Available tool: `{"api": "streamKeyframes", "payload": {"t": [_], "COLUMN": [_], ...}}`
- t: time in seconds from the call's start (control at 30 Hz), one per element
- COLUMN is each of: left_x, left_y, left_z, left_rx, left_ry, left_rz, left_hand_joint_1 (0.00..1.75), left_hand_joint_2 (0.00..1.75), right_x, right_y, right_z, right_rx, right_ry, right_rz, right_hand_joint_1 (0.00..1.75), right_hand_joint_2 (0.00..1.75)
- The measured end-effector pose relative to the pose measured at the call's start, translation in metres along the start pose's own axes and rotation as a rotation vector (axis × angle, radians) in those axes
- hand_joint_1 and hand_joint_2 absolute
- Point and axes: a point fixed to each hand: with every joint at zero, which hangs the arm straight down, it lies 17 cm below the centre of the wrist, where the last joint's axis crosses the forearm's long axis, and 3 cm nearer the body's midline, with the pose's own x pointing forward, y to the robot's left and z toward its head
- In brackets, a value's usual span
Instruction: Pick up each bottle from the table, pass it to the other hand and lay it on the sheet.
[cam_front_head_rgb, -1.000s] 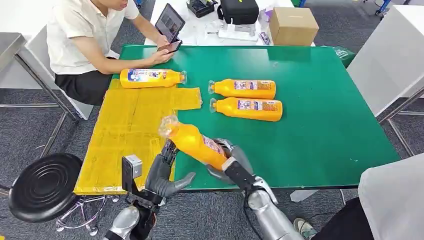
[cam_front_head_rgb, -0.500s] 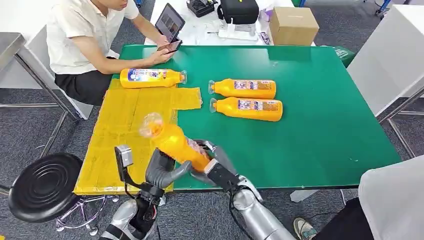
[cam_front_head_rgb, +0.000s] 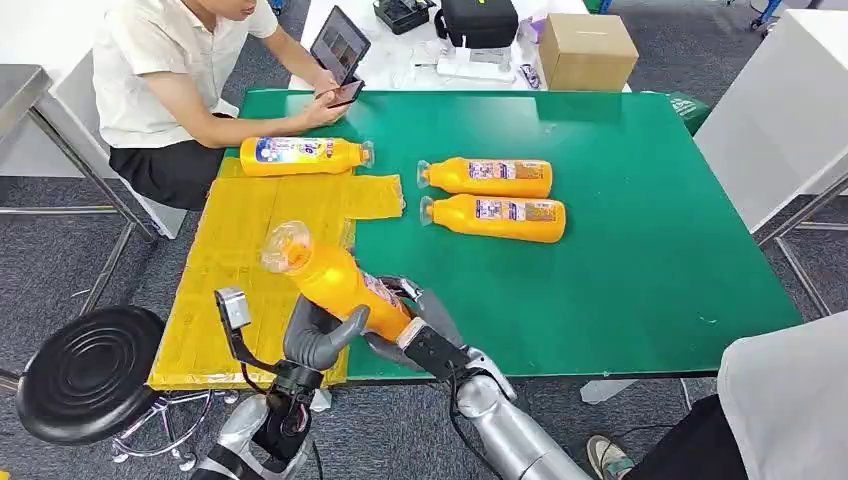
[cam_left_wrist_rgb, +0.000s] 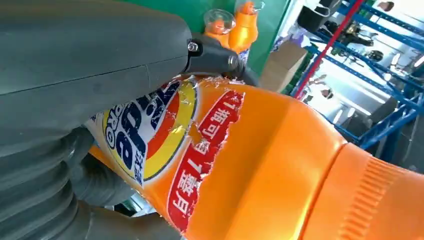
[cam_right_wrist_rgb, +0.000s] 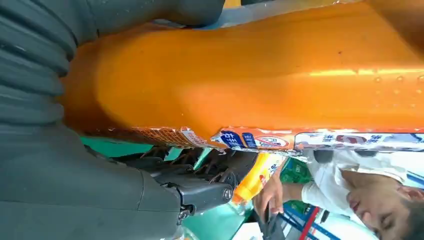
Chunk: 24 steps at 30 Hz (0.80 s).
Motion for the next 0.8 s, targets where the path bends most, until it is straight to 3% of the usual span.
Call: {"api": "streamKeyframes", "payload": {"t": [0.1,0.13,0.17,0.2,0.27,0.3,0.5,0.63,0.8], "left_x": [0.001,0.002,0.002,0.003,0.003,0.002,0.003,0.011,0.056], "left_y": [0.001,0.001,0.001,0.001,0.001,0.001,0.008,0.05,0.112], "left_z": [0.001,0.001,0.002,0.001,0.001,0.001,0.001,0.004,0.012], "left_rx": [-0.003,-0.002,-0.004,-0.004,-0.006,-0.008,0.026,0.179,0.394], "left_ry": [-0.006,-0.008,-0.012,-0.016,-0.019,-0.017,-0.027,-0.03,-0.127], "left_rz": [0.003,-0.002,-0.009,-0.015,-0.036,-0.046,-0.127,-0.274,-0.561], "left_hand_joint_1": [1.75,1.75,1.75,1.75,1.75,1.75,1.75,1.75,1.75], "left_hand_joint_2": [1.75,1.75,1.75,1.75,1.75,1.75,1.75,1.75,1.75], "right_x": [-0.002,-0.002,-0.002,-0.003,-0.004,-0.006,-0.016,-0.021,-0.009], "right_y": [0.001,0.001,0.001,0.003,0.009,0.012,0.014,0.008,0.01], "right_z": [0.001,0.001,0.001,0.002,0.003,0.004,0.011,0.022,0.035], "right_rx": [0.001,0.0,0.001,0.006,0.025,0.029,0.005,-0.065,-0.081], "right_ry": [0.003,0.005,0.006,0.006,0.023,0.033,0.08,0.097,0.077], "right_rz": [-0.004,-0.007,-0.009,-0.014,-0.035,-0.043,-0.017,0.118,0.241], "right_hand_joint_1": [1.45,1.01,0.33,0.0,0.0,0.0,0.0,0.0,0.0], "right_hand_joint_2": [1.75,1.75,1.75,1.75,1.75,0.0,0.0,0.0,0.0]}}
